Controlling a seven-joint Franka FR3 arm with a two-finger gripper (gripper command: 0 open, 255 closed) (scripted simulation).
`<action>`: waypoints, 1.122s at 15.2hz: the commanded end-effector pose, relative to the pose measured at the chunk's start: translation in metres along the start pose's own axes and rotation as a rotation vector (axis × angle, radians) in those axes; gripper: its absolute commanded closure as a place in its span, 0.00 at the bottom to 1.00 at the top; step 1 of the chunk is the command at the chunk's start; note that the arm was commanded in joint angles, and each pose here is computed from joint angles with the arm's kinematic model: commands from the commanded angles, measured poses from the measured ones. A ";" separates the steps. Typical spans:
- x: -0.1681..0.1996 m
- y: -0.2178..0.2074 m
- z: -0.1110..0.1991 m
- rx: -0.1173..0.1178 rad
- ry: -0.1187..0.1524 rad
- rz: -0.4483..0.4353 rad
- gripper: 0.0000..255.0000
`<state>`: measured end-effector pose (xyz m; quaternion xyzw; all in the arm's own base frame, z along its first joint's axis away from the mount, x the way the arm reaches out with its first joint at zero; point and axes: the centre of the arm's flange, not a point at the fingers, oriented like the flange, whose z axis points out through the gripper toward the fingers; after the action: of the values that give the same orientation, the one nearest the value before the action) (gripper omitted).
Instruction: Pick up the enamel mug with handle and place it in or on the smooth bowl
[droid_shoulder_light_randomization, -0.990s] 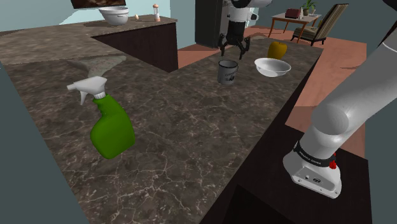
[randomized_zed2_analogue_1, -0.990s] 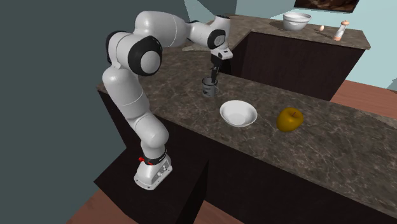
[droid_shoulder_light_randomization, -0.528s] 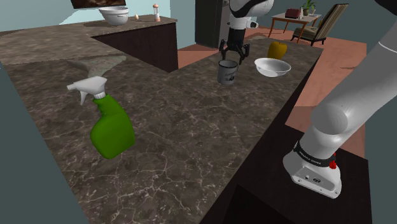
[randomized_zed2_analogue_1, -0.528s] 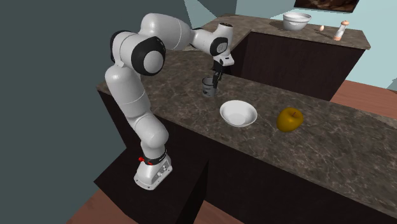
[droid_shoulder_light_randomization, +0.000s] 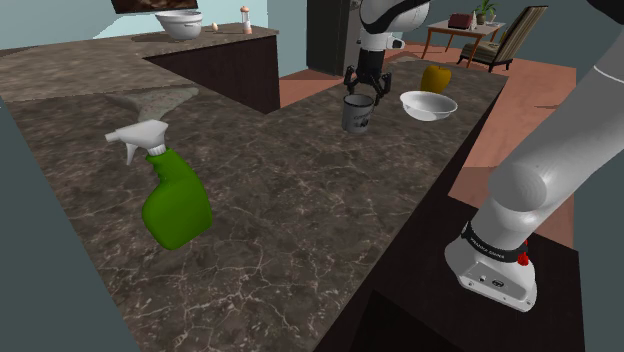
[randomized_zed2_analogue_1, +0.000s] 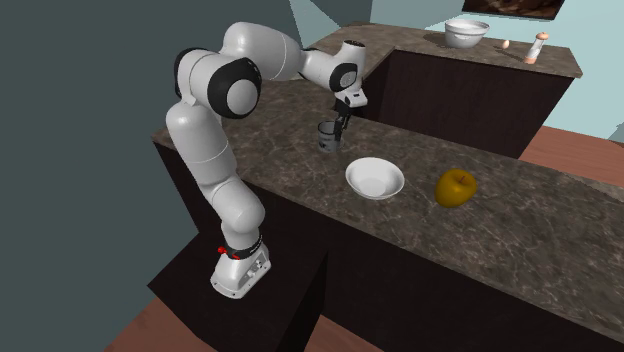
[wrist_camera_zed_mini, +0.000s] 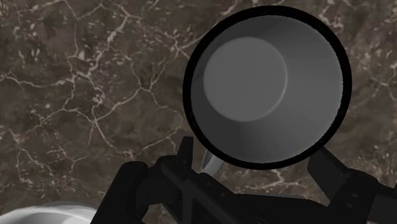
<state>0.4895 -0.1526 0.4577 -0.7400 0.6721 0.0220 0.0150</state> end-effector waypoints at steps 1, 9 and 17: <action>0.000 0.000 0.000 0.000 0.000 0.000 0.00; 0.000 0.000 0.000 0.000 0.000 0.000 1.00; -0.002 0.000 -0.032 0.000 0.000 0.000 1.00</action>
<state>0.4892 -0.1526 0.4856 -0.7400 0.6721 0.0221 0.0149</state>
